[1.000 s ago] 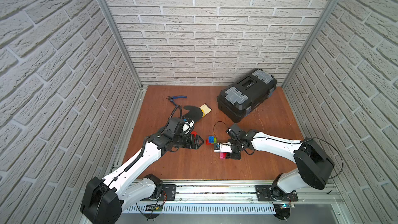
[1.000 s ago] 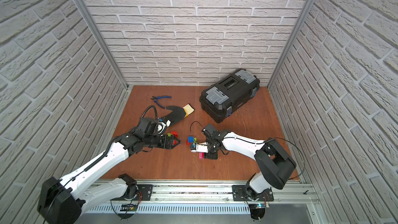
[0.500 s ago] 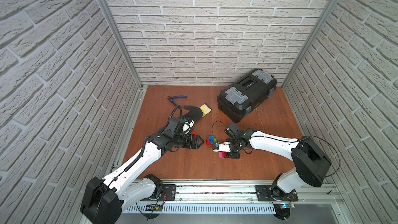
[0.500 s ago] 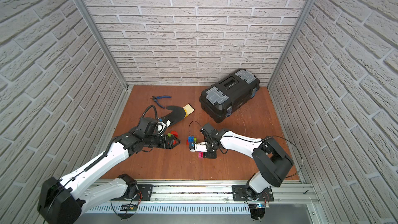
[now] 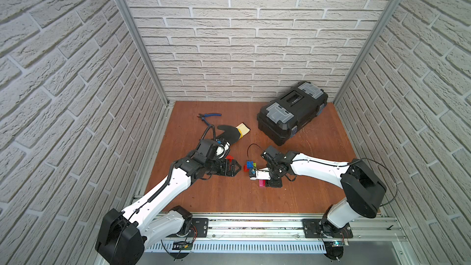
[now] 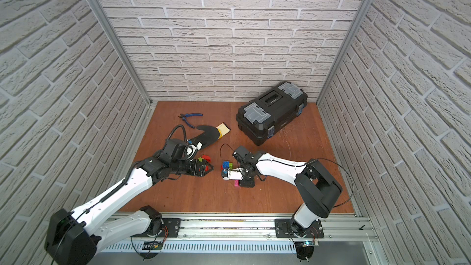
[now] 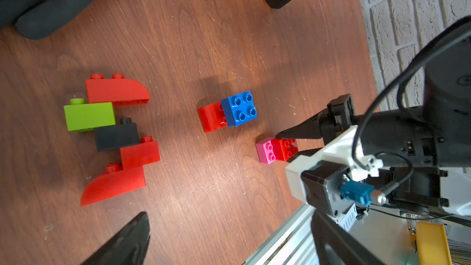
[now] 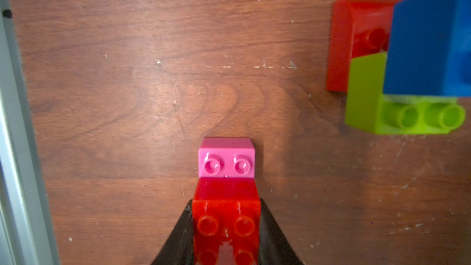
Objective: Assemble the letter s with lego
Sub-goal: Assemble the lego brick with the lego brick.
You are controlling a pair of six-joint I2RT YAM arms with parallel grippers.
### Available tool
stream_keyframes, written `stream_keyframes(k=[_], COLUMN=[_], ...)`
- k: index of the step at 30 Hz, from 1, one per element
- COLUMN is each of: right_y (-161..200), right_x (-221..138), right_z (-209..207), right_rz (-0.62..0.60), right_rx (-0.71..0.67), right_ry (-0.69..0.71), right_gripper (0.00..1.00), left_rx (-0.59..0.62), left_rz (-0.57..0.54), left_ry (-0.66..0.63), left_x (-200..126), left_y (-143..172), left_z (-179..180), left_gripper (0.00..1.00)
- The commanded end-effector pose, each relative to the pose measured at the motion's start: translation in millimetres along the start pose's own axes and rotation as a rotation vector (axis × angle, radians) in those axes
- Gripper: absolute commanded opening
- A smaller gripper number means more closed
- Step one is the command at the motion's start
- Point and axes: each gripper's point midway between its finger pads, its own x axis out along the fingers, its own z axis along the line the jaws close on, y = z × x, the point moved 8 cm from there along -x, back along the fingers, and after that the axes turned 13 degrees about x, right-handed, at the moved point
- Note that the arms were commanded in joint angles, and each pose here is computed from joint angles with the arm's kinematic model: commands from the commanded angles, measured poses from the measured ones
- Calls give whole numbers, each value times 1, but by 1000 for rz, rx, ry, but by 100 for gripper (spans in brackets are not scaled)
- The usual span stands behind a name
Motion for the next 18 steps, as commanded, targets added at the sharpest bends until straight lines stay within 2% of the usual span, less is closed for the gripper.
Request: stream_keyframes(k=[1, 4, 18], right_y=[28, 23, -2], right_x=[22, 18, -7], right_z=[6, 5, 1], right_rz=[204, 181, 42], right_rx=[27, 23, 20], right_ry=[-8, -3, 17], right_gripper=[19, 20, 40], left_rx=[18, 21, 32], left_rz=[-26, -28, -49], left_ry=[14, 11, 13], left_x=[-2, -3, -10], left_y=[-6, -7, -10], left_z=[-3, -4, -7], left_gripper=[98, 98, 98])
